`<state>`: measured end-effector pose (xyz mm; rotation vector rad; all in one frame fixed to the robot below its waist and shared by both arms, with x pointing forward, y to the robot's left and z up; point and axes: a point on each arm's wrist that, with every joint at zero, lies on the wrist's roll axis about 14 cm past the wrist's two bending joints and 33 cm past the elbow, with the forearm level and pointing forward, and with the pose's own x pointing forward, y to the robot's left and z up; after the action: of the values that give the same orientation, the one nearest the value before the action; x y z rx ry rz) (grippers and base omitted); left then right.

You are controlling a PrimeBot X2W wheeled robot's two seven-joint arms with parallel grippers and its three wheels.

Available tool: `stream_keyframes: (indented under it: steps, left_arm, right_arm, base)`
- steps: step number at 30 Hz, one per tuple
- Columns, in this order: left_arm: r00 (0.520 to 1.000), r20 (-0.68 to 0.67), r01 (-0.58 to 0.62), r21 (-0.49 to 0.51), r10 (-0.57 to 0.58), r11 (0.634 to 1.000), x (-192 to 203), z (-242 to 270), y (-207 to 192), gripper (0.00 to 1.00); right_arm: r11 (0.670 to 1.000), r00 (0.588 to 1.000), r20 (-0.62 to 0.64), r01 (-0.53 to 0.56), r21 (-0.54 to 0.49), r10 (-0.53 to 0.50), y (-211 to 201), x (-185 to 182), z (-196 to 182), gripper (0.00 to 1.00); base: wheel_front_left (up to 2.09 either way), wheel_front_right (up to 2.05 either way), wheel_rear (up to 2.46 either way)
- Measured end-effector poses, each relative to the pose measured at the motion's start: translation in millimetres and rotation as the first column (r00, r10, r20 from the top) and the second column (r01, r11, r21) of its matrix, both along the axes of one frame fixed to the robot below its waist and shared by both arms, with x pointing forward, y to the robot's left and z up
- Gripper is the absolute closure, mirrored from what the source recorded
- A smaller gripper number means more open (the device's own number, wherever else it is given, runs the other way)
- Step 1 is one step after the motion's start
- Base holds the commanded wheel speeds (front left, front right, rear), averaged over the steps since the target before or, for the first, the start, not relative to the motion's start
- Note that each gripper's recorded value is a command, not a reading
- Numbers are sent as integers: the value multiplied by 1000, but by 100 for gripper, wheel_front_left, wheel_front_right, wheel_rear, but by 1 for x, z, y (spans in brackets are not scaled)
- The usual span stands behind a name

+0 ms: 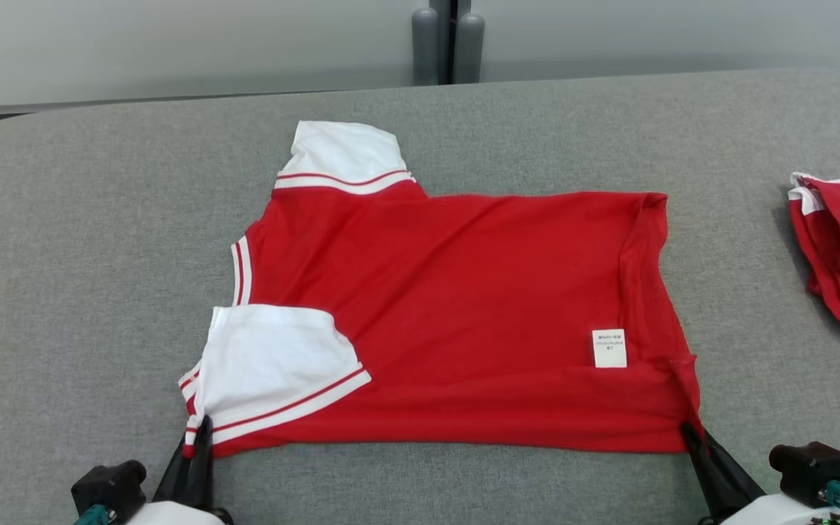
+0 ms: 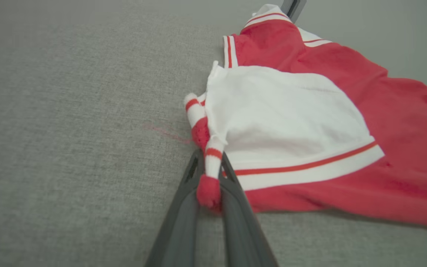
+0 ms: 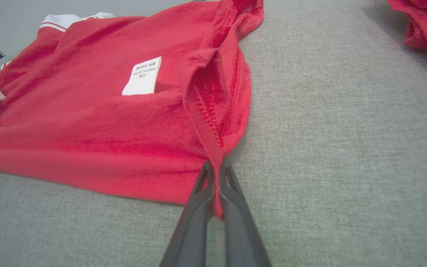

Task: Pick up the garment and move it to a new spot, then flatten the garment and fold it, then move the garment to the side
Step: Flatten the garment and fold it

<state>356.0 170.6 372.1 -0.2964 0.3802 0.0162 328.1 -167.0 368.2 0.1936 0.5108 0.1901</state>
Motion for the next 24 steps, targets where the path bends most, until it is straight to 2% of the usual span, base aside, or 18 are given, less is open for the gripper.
stream_keyframes:
  steps: [9, 13, 14, 15, 16, 21, 24]
  left_arm:
    - [997, -56, -55, -3, 54, 999, -51, 0, 13, 100]
    - [996, -71, -52, -3, 52, 999, -61, 0, 11, 100]
    - [996, -72, -49, -3, 48, 999, -61, 0, 10, 46]
    - [997, -68, -47, -4, 46, 999, -59, 2, 9, 0]
    - [997, -52, -52, 5, 52, 999, -57, 5, 10, 0]
    - [995, 72, -68, 54, 64, 996, -40, 31, 16, 0]
    - [984, 168, -77, 82, 63, 994, -27, 55, 16, 0]
  right_arm:
    - [1000, 999, -38, 9, -5, -9, -6, -41, 2, 100]
    - [1000, 999, -42, 27, 3, -27, -9, -49, 4, 100]
    - [1000, 999, -41, 30, 5, -30, -8, -49, 5, 58]
    - [999, 999, -38, 34, 11, -33, -8, -48, 6, 14]
    - [999, 999, -31, 31, 12, -30, -7, -47, 8, 0]
    - [999, 997, 73, 39, 21, -41, -8, -31, 32, 0]
    - [998, 976, 207, 64, 16, -66, -16, -15, 64, 0]
  base:
    - [0, 0, 0]
    - [0, 0, 0]
    - [0, 0, 0]
    - [0, 0, 0]
    - [0, 0, 0]
    - [0, 0, 0]
    - [0, 0, 0]
